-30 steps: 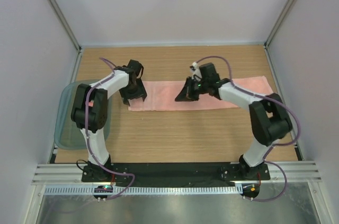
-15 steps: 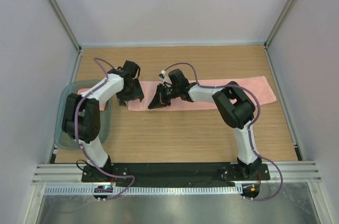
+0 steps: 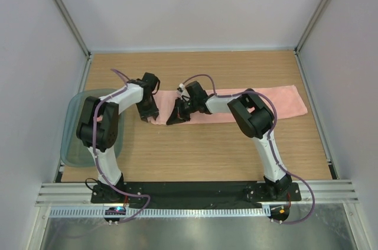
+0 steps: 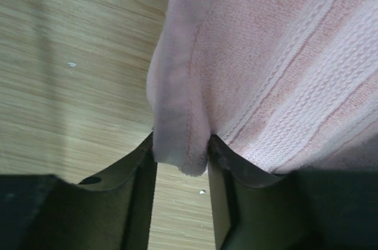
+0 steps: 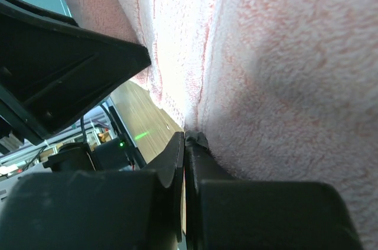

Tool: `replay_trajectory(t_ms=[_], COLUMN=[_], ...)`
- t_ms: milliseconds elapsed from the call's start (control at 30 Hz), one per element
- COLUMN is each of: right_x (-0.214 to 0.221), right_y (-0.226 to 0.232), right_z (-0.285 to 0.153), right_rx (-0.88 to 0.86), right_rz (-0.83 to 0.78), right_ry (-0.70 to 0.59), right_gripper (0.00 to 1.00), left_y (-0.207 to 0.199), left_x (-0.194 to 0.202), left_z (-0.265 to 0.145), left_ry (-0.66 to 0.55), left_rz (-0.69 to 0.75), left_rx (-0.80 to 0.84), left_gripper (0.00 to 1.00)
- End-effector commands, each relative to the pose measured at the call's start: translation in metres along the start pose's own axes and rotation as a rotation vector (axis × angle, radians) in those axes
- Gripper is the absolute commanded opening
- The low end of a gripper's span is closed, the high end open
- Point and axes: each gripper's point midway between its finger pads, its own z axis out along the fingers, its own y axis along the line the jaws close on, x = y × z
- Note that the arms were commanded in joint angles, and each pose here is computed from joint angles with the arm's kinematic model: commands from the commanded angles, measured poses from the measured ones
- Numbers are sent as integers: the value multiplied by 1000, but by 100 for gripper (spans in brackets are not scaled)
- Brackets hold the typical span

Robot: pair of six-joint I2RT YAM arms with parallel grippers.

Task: Roll the towels
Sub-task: Fold the towel

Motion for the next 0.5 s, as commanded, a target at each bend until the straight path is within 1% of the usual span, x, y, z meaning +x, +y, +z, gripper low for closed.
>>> replay_trajectory(t_ms=[0,67,167,200,233,300,367,400,467], right_x=[-6,-5,-5,-3,-2,-8,-1,-4,-6], right_y=[-11,-19,-28,-32,-34,-38,-52,-61,-66], right_z=[5,6,-1,-4,-7,-20,-33,-47,-63], right_rx=[48,72,84,89,90,84,92,94,77], right_rz=[-21,-10,5,15,23,34,66,88,111], right_ry=[-16,-18,-24,-20,-20,-39,-37,-62,-78], right_gripper=[1,1,1,1,1,1,1,1,1], left_y=[7,10,12,13,12,13,13,14,14], left_x=[-2,-1,-2,-2,-3,-4,-6,-7,-8], left_z=[9,11,11,11,11,10,9,9,9], left_ry=[-20,-23,-29,-30,-32,-35,-38,-43,-46], left_rz=[-6,-5,-2,1,1,3,7,7,12], left_rx=[-38,-49,-62,-63,-63,-67,-70,-76,-78], left_gripper=[36,31,21,16,13,8,5,3,1])
